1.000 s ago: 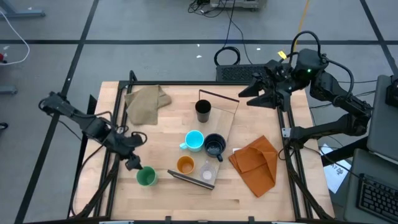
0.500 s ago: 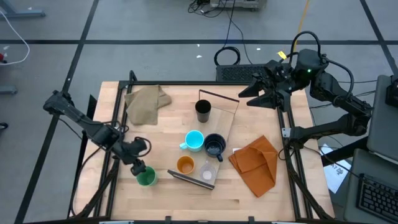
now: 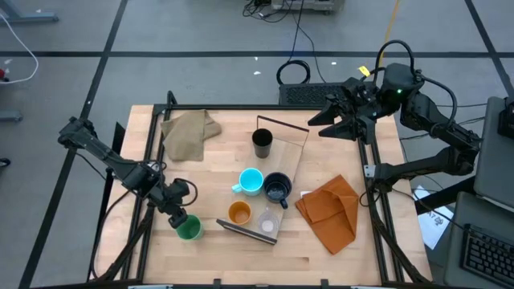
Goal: Stack small to large cups/mugs on shelf
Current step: Put the green cup on the shelf
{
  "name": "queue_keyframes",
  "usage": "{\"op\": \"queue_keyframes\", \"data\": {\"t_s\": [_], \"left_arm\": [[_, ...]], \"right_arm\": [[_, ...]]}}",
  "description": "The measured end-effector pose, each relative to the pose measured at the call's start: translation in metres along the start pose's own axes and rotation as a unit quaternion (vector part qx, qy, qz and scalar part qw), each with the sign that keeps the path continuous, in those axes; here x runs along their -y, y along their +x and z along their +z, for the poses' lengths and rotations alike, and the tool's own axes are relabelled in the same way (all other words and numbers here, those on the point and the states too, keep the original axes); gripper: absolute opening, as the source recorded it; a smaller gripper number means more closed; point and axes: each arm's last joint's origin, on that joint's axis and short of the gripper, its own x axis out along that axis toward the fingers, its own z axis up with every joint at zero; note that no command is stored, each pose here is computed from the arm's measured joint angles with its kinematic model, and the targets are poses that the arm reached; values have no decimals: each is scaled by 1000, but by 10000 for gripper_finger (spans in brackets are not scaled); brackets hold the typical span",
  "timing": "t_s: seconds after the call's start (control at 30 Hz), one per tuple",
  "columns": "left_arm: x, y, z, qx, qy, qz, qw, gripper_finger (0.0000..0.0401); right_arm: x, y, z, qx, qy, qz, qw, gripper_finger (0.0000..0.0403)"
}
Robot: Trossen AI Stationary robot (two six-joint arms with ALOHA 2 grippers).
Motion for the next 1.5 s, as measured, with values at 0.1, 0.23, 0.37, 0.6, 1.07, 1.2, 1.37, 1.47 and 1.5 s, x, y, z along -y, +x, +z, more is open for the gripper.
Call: {"op": "queue_keyframes", "data": {"t_s": [0.1,0.23,0.37,0.6,1.07,1.2,1.37,1.47,1.5], "left_arm": [[0,0,0,0,-2,1,1000,282],[2,1,1,5,-7,-3,1000,282],[5,10,2,-8,-2,13,1000,282],[8,19,3,-20,11,26,999,260],[7,20,6,6,32,37,999,7],[7,17,5,-9,21,23,999,5],[12,2,3,-9,10,-48,999,4],[18,-21,1,1,7,-84,996,3],[20,-30,1,8,6,-94,995,3]], "right_arm": [[0,0,0,0,0,0,1000,265],[0,0,0,0,0,0,1000,265],[0,0,0,0,0,0,1000,265],[0,0,0,0,1,0,1000,265],[1,0,-1,-2,-3,-4,1000,265],[2,0,-2,-7,0,-9,1000,265],[7,2,-9,-23,15,-19,999,265],[18,8,-22,-45,39,-27,998,265],[23,10,-28,-53,49,-31,997,265]]}}
